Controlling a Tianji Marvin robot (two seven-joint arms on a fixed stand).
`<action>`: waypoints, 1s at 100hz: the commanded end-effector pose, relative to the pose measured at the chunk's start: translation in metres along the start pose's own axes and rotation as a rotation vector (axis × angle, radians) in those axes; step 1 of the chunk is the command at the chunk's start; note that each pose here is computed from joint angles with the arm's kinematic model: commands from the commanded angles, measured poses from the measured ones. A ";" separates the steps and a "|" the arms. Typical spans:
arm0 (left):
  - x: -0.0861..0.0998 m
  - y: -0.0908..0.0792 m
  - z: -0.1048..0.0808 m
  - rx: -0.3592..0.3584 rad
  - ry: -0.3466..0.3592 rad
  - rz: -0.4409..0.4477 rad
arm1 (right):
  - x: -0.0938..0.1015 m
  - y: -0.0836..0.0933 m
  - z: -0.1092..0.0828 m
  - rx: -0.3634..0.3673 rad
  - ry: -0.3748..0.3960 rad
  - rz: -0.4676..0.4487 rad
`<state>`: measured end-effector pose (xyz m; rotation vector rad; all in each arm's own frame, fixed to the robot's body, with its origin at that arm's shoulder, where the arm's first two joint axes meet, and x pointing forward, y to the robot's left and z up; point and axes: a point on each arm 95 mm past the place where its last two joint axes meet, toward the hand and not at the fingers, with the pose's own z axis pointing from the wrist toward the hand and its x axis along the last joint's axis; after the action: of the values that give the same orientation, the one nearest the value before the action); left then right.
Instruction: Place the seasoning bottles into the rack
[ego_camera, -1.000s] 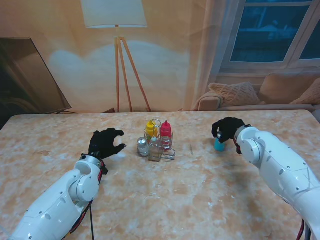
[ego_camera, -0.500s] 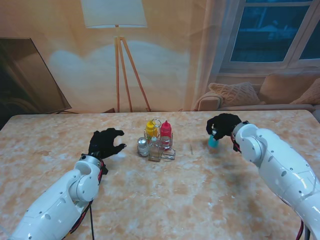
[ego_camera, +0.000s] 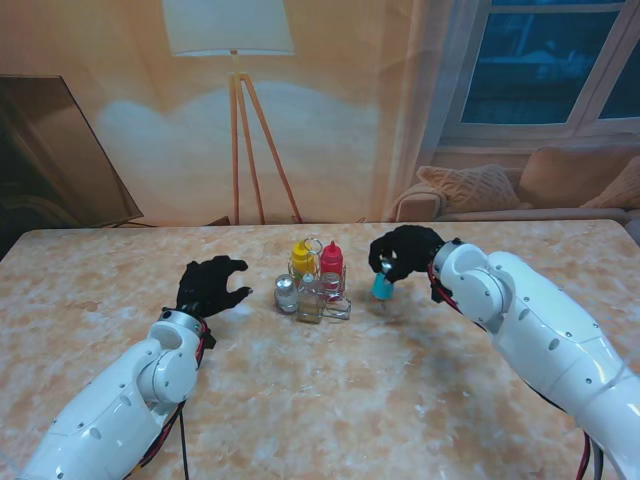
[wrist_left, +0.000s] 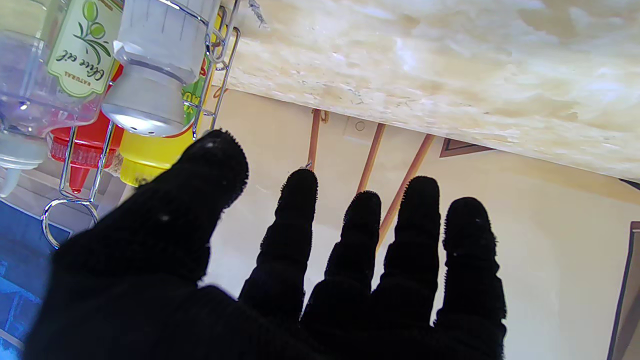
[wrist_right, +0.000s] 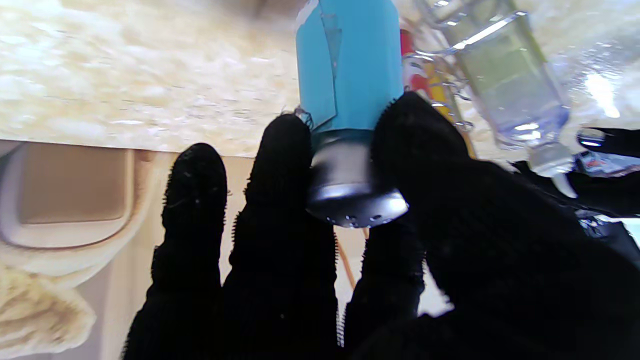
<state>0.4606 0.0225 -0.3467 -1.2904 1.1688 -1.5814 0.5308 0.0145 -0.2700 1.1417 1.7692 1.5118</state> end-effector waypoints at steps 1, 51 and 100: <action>0.001 0.000 0.000 -0.006 0.001 -0.004 | 0.021 0.006 0.012 -0.004 0.051 0.005; -0.001 -0.001 -0.001 0.000 0.000 -0.004 | 0.058 0.004 0.033 0.025 0.115 0.066; -0.002 -0.001 0.000 0.000 -0.002 -0.003 | 0.069 -0.009 0.041 0.033 0.092 0.054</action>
<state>0.4612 0.0253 -0.3453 -1.2871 1.1570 -1.5836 0.5319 0.0874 -0.2734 1.1553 1.8235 1.6087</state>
